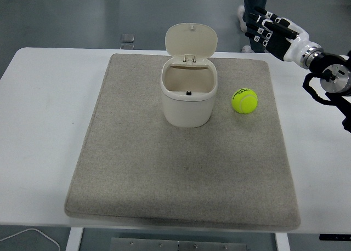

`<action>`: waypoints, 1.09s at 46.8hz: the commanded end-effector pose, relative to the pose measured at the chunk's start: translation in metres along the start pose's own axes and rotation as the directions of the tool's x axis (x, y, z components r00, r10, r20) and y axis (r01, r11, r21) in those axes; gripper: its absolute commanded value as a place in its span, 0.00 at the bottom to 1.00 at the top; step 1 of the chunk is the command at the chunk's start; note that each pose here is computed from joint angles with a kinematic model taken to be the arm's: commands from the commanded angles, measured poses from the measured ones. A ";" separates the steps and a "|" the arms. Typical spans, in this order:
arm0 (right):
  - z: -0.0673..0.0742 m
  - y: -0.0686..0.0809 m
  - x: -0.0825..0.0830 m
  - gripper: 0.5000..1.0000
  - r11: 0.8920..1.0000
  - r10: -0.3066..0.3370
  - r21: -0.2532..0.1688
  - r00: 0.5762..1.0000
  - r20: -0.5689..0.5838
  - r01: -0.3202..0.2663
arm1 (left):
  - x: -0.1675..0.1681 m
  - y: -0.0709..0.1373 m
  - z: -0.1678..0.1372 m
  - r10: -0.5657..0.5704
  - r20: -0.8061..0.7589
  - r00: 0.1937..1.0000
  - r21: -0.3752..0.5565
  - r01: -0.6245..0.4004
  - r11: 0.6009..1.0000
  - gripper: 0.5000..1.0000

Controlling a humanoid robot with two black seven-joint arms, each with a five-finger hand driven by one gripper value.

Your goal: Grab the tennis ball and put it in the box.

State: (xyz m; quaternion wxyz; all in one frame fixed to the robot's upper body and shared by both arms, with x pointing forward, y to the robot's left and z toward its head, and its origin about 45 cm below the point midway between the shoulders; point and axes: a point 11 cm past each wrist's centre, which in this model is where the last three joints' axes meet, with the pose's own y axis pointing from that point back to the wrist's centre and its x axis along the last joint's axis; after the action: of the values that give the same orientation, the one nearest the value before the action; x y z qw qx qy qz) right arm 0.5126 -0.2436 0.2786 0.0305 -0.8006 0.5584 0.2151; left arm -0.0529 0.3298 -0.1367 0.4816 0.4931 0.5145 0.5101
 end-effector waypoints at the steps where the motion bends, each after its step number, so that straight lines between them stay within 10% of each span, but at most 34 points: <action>1: 0.001 0.000 -0.001 0.85 1.000 0.000 -0.001 1.000 0.000 0.000 | 0.002 0.000 0.000 0.006 0.000 1.000 0.000 -0.006 1.000 0.99; 51: -0.001 0.000 0.001 0.85 1.000 -0.007 -0.016 0.995 -0.102 0.006 | 0.003 0.000 0.002 0.010 0.001 1.000 -0.003 -0.010 1.000 0.99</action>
State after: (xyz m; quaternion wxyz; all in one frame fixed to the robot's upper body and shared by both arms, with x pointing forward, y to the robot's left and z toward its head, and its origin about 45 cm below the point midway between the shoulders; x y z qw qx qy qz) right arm 0.5132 -0.2464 0.2801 -0.0021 -0.8115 0.5564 0.1787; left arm -0.0511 0.3334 -0.1364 0.4799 0.4949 0.5110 0.5134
